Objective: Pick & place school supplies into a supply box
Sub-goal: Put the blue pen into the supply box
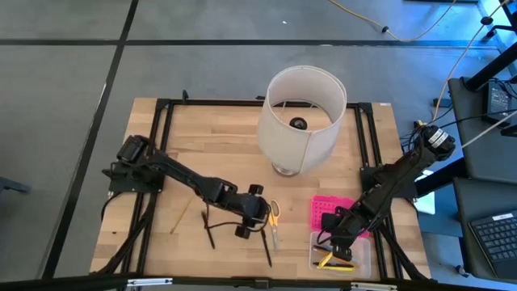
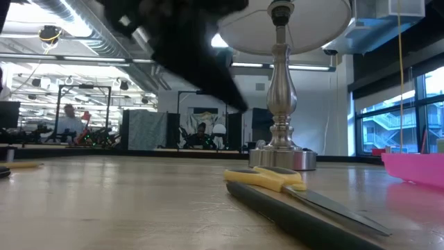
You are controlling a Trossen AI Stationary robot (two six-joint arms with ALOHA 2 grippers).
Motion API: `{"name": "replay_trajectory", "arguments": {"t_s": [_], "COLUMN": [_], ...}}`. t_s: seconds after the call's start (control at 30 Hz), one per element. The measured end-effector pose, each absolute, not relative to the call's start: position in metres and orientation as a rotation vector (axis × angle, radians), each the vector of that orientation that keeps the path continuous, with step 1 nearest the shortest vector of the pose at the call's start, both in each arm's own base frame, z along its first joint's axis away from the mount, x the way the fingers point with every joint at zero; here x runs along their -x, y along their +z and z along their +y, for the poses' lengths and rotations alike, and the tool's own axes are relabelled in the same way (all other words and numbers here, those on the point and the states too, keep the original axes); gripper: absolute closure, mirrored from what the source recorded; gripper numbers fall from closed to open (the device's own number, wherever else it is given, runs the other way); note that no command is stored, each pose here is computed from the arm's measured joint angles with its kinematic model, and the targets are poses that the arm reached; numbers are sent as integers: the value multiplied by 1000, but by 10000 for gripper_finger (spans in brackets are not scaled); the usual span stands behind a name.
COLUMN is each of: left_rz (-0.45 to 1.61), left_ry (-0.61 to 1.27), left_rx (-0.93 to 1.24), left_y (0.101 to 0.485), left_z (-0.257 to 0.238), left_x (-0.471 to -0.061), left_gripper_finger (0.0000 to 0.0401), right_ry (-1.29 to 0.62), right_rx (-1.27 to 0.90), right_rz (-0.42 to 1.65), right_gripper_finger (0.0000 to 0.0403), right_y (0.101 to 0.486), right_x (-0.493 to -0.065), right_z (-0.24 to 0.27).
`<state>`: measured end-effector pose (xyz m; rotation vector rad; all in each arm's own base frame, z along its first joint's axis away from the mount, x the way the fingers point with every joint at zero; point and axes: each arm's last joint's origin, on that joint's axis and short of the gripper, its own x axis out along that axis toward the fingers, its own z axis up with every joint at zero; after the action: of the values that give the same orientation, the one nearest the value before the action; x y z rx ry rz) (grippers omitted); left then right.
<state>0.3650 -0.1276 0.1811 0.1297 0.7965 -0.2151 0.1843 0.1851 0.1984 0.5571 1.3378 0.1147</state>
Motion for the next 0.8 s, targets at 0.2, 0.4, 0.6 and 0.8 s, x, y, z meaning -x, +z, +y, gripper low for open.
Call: {"name": "replay_trajectory", "arguments": {"t_s": [0.2, 0.4, 0.6, 0.8], "left_rz": [829, 752, 708, 705], "left_ry": [-238, -243, -227, -263], "left_rx": [-175, -348, -375, -390], "left_y": [163, 156, 157, 157], "left_z": [-146, -168, -173, -169], "left_x": [-363, -361, -362, -364], "left_gripper_finger": [244, 244, 245, 267], "right_ry": [132, 218, 269, 273], "right_rx": [-552, -469, -472, -474], "right_rz": [1350, 1355, 1397, 1392], "right_gripper_finger": [337, 336, 336, 336], "right_y": [198, 198, 199, 199], "right_x": [-182, -176, -170, -170], "right_z": [187, 193, 198, 199]}}
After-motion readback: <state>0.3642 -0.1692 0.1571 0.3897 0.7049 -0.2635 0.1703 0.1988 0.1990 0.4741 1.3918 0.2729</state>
